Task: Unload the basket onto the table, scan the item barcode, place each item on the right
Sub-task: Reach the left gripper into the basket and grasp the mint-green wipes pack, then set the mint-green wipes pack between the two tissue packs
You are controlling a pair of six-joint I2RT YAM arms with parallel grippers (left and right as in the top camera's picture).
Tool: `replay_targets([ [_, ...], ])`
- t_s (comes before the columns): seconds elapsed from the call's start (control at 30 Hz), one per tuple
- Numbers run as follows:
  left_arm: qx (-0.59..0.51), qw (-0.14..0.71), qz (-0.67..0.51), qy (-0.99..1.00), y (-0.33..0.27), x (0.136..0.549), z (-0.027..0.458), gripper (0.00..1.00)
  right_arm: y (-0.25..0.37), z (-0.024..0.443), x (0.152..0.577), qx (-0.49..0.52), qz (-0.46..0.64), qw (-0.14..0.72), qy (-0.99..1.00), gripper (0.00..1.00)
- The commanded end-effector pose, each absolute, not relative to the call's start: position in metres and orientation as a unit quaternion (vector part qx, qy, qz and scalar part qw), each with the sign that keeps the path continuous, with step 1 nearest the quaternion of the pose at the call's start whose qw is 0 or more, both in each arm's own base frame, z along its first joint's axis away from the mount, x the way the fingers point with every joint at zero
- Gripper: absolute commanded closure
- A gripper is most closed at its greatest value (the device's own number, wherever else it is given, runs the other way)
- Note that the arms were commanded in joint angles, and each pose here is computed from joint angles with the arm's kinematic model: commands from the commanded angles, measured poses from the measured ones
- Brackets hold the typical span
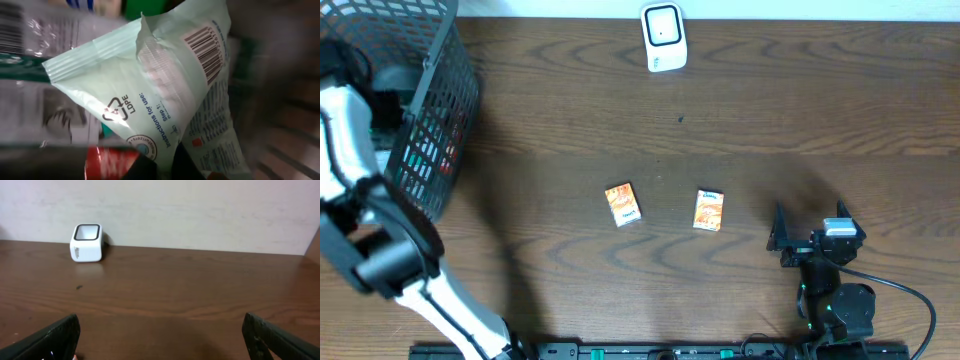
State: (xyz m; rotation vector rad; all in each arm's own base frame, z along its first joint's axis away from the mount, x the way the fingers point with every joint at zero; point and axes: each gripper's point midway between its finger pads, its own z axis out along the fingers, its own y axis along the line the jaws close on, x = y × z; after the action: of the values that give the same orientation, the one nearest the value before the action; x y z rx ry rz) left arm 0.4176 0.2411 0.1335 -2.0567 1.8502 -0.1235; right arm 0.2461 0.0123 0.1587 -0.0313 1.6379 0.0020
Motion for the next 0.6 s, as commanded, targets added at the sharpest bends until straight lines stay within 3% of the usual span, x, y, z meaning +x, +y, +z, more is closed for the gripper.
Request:
replay_targets([
  [0.0,-0.713,0.277,-0.058,0.642,0.244,0.407,0.219,0.93,0.011,0.159,0.246,-0.014,-0.002,0.684,0.730,0.01],
  [0.2,-0.653,0.394,-0.065,0.644,0.232,0.385,0.318,0.93,0.011,0.159,0.246,-0.014,-0.002,0.684,0.730,0.01],
  [0.33,-0.565,0.426,-0.107,0.699,0.186,0.375,0.361,0.93,0.011,0.159,0.246,-0.014,-0.002,0.684,0.730,0.01],
  [0.43,-0.485,0.395,-0.157,0.765,0.127,0.365,0.366,0.93,0.011,0.159,0.246,-0.014,-0.002,0.684,0.730,0.01],
  [0.57,-0.408,0.301,-0.169,0.845,0.054,0.345,0.337,0.92,0.011,0.159,0.246,-0.014,-0.002,0.684,0.730,0.01],
])
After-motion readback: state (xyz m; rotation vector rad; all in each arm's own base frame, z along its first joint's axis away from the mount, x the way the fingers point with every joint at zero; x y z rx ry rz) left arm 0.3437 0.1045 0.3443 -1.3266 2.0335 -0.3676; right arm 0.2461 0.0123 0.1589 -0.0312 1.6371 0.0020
